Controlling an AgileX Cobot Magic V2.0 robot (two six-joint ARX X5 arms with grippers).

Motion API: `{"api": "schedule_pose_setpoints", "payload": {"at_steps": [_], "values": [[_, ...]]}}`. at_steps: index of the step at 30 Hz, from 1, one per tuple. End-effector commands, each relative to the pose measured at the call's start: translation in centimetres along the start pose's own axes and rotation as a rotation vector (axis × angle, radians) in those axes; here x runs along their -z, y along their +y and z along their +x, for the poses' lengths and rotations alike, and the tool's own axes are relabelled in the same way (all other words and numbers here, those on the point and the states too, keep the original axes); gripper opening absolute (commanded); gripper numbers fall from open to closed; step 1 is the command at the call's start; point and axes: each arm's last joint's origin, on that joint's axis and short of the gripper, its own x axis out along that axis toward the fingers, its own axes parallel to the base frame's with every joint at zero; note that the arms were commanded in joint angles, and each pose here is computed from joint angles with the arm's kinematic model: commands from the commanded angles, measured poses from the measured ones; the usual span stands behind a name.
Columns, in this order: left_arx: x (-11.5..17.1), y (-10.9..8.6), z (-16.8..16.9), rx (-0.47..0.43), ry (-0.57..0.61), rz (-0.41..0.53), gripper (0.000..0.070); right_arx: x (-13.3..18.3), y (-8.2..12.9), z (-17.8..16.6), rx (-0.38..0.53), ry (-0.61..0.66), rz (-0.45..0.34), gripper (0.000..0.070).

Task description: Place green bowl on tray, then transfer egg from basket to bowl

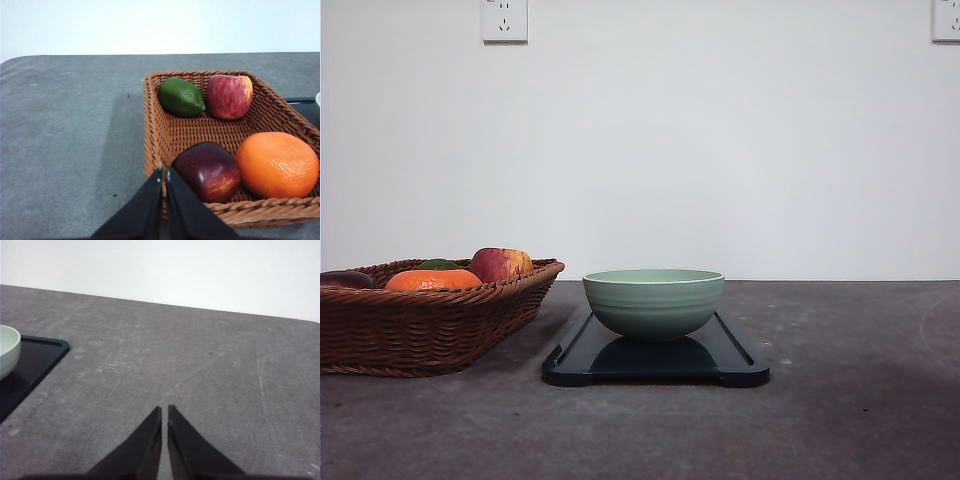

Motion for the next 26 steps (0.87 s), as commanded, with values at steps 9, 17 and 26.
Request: {"api": "schedule_pose_setpoints", "payload": {"at_steps": [9,17,26], "values": [[0.5,0.01,0.17,-0.002,0.006,0.009,0.0,0.01,0.0,0.04,0.001,-0.008,0.017,0.0014],[0.5,0.01,0.17,-0.002,0.006,0.009,0.0,0.01,0.0,0.04,0.001,-0.008,0.017,0.0013],[0.5,0.01,0.18,-0.002,0.006,0.009,0.0,0.01,0.0,0.04,0.001,-0.008,0.017,0.0014]]}}
